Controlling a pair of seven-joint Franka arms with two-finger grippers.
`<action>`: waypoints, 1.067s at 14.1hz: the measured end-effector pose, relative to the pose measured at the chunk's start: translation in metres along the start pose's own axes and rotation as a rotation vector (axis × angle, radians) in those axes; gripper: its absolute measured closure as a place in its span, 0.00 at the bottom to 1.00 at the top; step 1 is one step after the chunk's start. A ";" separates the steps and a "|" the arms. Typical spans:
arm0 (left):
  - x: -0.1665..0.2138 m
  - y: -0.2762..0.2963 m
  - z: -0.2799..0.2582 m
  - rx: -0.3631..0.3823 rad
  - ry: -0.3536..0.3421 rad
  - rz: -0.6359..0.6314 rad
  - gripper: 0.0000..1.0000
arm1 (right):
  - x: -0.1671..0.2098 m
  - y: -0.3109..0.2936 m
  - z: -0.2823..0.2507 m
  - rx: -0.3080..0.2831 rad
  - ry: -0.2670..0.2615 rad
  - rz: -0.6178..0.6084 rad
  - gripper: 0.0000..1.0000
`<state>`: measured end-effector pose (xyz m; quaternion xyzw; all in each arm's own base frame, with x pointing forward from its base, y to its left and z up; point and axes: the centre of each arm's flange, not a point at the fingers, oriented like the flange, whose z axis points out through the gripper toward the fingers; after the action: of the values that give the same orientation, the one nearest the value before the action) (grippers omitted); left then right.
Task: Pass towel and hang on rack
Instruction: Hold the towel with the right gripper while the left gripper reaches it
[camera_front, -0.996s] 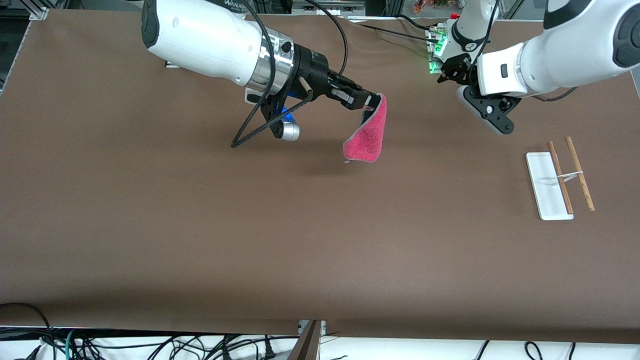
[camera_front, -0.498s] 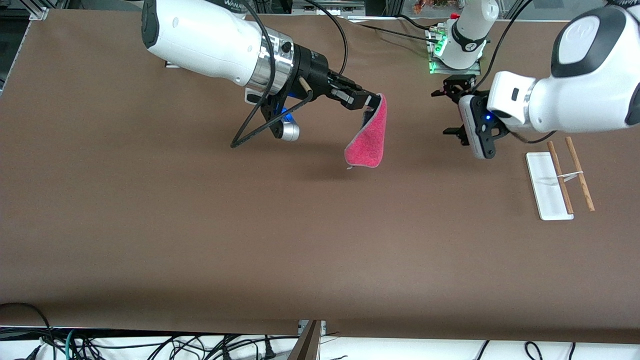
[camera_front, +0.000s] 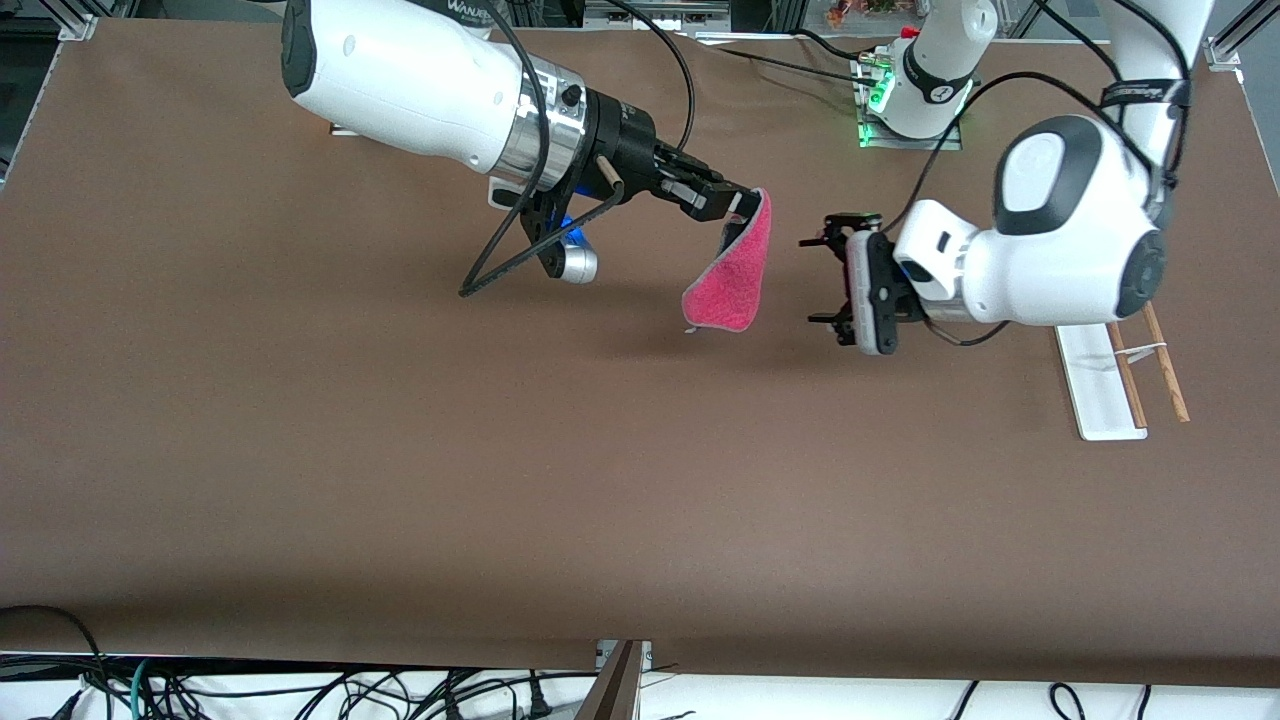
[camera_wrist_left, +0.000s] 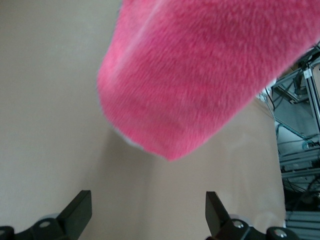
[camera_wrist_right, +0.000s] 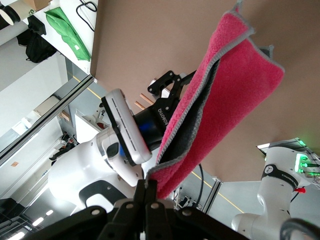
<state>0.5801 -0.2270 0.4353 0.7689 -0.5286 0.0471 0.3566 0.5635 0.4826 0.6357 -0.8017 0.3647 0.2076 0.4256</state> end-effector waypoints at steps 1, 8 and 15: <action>0.004 0.002 0.011 -0.005 0.032 -0.004 0.00 | 0.000 0.000 0.000 0.000 0.000 0.000 0.98; -0.008 0.002 0.053 -0.014 0.109 0.052 0.00 | 0.001 0.000 -0.001 0.002 0.002 0.001 0.98; 0.001 0.009 0.074 0.013 0.150 0.066 0.17 | 0.002 0.000 -0.001 0.002 0.002 0.002 0.98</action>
<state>0.5502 -0.2735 0.3855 0.7476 -0.5252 0.1197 0.3885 0.5648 0.4816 0.6350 -0.8012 0.3660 0.2068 0.4258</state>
